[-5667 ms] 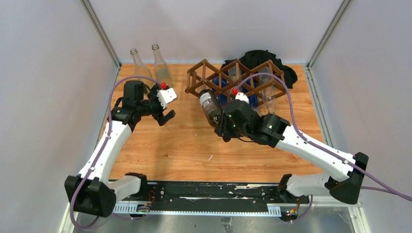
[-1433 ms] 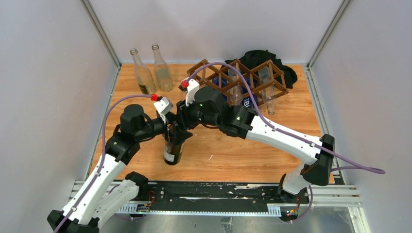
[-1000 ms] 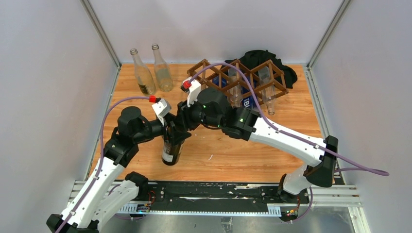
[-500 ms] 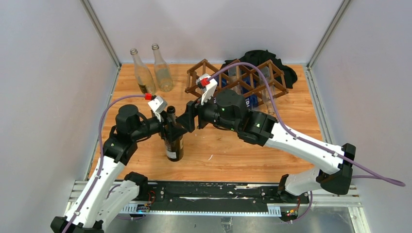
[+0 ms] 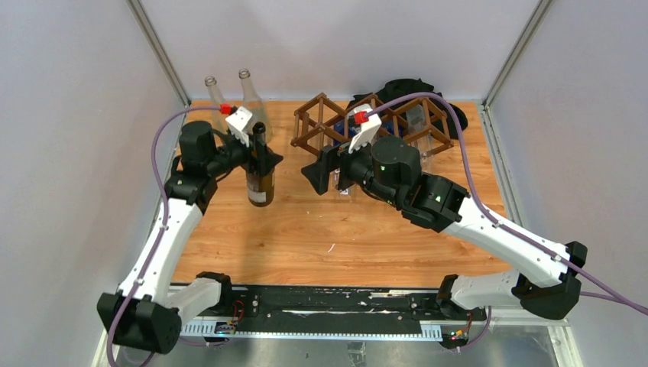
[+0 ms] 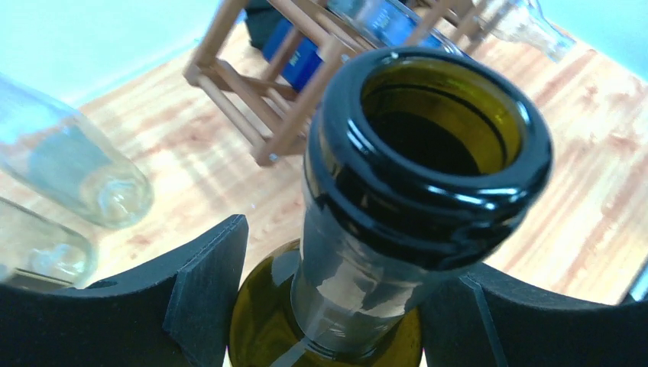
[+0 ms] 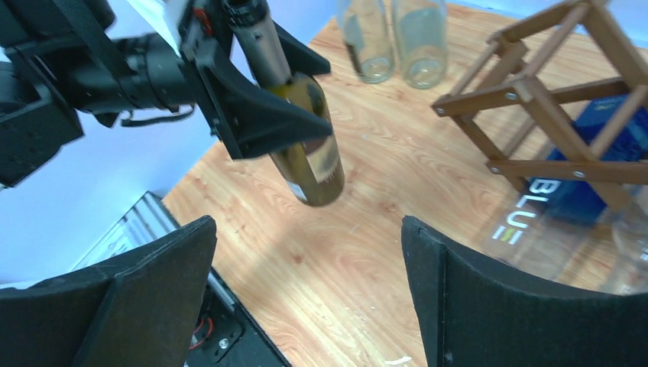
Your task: Take the wine bottle off the wine rack
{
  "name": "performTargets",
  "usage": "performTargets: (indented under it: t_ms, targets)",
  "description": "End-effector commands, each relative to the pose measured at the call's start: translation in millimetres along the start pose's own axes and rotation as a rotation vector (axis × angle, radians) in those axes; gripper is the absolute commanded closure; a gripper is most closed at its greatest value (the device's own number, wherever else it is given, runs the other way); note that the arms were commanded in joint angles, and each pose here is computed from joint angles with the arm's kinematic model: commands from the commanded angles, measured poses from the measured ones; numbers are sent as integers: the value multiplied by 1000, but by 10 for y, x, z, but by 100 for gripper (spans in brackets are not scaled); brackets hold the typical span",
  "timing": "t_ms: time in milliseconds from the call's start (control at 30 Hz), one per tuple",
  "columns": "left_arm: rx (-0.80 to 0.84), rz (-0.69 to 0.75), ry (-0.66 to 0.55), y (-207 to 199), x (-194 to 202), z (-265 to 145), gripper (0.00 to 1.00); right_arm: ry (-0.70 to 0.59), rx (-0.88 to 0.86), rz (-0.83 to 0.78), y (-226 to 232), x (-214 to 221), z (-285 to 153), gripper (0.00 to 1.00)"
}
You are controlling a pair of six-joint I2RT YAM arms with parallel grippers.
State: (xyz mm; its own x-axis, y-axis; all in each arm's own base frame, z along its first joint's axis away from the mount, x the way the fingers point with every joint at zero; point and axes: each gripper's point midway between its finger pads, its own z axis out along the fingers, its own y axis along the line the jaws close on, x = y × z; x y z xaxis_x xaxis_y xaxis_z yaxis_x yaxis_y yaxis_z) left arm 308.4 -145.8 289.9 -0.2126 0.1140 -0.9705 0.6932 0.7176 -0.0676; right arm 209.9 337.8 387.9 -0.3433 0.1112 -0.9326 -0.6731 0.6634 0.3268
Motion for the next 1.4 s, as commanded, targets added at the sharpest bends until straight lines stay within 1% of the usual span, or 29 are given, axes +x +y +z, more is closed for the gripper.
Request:
performTargets:
  t_ms: [0,100,233,433,533,733,900,1167,1367]
  targets:
    - [-73,140,-141,301,-648,102,100,-6,110,7,-293,-43,-56,5]
    - [-90,130,-139,487,-773,285,100,-10,162,27,-461,-77,-65,5]
    - [-95,117,-148,725,-905,586,100,-8,292,76,-818,-125,-103,5]
    - [-95,114,-190,1014,-978,993,100,-36,372,121,-1137,-207,-163,5]
    - [-106,109,-205,1178,-943,1199,100,-45,403,126,-1243,-230,-172,5]
    - [-93,91,-217,1375,-818,1528,100,-44,448,129,-1412,-227,-154,5]
    - [-60,79,-213,1470,-737,1765,100,-31,483,150,-1574,-172,-163,5]
    - [-61,101,-227,1648,-657,2018,100,-14,522,183,-1745,-105,-177,5]
    - [-44,62,-237,1699,-543,2172,100,10,545,180,-1849,-15,-162,5]
